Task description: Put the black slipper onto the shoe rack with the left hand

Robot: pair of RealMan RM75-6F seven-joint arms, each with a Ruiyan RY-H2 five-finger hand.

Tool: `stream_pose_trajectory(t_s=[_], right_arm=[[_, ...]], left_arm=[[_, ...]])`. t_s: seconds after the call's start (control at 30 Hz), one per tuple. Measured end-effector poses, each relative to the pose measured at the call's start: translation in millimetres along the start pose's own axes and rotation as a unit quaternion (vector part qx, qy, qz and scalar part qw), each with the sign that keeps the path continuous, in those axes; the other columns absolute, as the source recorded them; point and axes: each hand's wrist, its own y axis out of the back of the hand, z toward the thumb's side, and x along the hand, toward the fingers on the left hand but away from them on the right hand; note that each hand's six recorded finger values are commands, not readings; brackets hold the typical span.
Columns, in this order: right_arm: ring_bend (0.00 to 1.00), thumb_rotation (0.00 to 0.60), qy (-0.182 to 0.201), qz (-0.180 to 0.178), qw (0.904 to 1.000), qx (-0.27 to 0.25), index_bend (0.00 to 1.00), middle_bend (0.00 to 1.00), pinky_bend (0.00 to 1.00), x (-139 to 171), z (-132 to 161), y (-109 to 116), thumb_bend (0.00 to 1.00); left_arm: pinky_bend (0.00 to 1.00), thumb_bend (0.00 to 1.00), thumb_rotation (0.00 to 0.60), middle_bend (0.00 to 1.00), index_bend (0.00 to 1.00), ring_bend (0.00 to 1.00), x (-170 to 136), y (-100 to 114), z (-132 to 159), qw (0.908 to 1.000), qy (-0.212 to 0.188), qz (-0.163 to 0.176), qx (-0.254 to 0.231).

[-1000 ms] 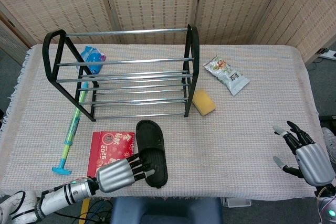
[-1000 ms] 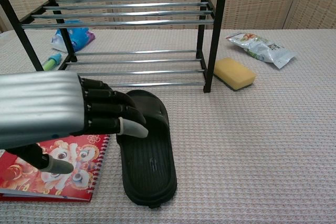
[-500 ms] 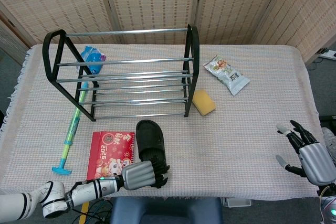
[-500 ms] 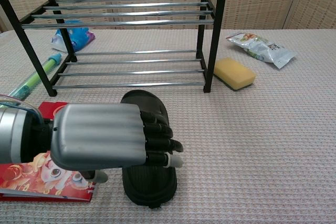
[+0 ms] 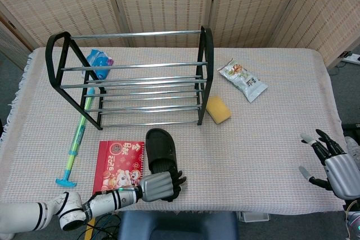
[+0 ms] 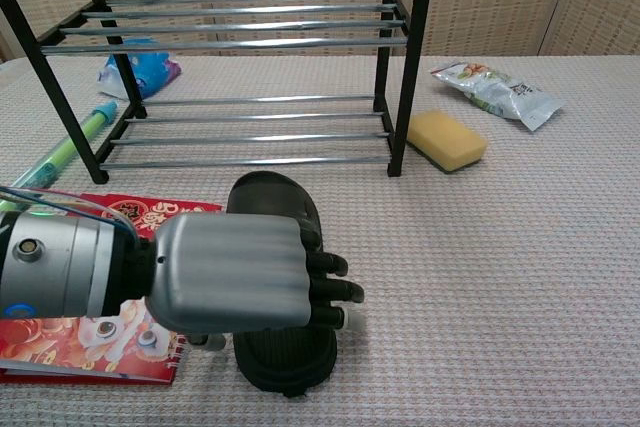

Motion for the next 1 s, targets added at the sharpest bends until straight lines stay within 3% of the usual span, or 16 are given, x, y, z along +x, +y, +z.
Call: stream_pose_trajectory(t_s=[0.47,0.57,0.77,1.0], right_arm=[[0.1,0.6,-0.009,-0.007,0.9999,-0.001,0.11,0.26,0.2,5,-6,4,0.3],[0.1,0.6,-0.01,-0.01,0.9999,-0.002,0.11,0.26,0.2,6,-7,5,0.3],[0.1,0.6,-0.013,-0.014,0.9998,-0.002,0.11,0.26,0.2,8,-9,7,0.3],[0.1,0.6,-0.012,-0.014,0.9998,-0.003,0.11,0.26,0.2,7,-9,6,0.3]], left_arm=[[0.33,0.11,0.6,0.14,0.22,0.16,13,-1,0,0.9994,-0.015,-0.015,0.029],[0.33,0.11,0.6,0.16,0.27,0.16,15,-1,2,0.9992,-0.019,-0.018,0.03],[0.33,0.11,0.6,0.31,0.42,0.27,18,2,4,0.9995,-0.025,-0.015,0.015],[0.4,0.11,0.6,0.57,0.63,0.48,20,8,7,0.9995,-0.031,0.0,-0.007]])
